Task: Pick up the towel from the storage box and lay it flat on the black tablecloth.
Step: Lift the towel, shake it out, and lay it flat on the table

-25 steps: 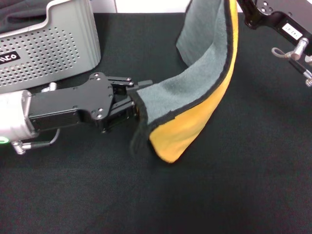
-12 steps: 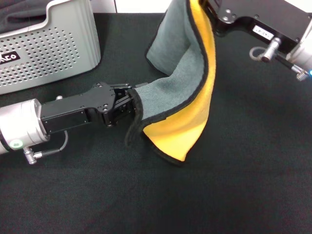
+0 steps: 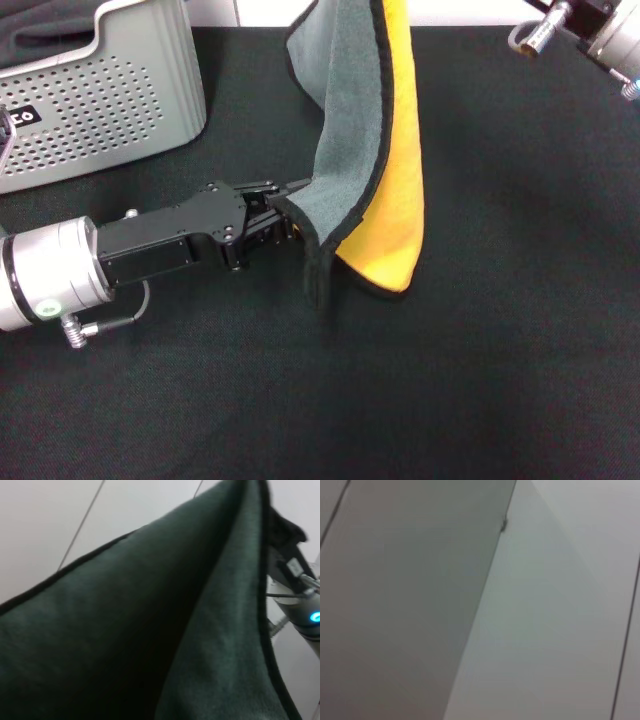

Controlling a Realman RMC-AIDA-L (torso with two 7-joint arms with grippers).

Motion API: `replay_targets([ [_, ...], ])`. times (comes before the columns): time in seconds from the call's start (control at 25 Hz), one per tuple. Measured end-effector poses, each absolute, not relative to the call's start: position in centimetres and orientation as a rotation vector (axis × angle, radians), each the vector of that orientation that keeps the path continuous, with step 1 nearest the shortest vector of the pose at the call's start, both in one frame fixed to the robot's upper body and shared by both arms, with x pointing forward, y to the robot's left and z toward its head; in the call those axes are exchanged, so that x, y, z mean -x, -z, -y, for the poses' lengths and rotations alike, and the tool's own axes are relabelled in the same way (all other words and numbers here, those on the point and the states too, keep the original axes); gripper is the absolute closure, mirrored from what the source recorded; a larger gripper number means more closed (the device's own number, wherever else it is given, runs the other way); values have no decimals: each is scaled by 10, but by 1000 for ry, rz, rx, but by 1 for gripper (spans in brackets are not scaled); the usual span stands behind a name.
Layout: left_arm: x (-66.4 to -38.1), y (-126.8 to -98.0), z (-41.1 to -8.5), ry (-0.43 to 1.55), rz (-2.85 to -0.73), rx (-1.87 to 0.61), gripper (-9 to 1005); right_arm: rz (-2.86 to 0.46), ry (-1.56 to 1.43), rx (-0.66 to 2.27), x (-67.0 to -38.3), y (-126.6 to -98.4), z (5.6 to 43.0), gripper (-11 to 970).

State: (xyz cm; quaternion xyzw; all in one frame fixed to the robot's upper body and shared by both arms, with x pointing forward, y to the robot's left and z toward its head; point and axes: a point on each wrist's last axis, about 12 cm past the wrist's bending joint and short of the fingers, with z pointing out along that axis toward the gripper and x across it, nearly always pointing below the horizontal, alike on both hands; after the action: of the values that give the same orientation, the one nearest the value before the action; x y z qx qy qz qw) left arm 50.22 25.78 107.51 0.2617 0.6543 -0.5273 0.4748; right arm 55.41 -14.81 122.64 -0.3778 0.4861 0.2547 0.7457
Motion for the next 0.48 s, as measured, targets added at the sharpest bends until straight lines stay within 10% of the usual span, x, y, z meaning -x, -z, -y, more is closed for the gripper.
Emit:
replay_targets([
  [0.48,-498,-1062,-248,1187,-1515,-663,779,-1116,-483,839,-561,-1232,129,953],
])
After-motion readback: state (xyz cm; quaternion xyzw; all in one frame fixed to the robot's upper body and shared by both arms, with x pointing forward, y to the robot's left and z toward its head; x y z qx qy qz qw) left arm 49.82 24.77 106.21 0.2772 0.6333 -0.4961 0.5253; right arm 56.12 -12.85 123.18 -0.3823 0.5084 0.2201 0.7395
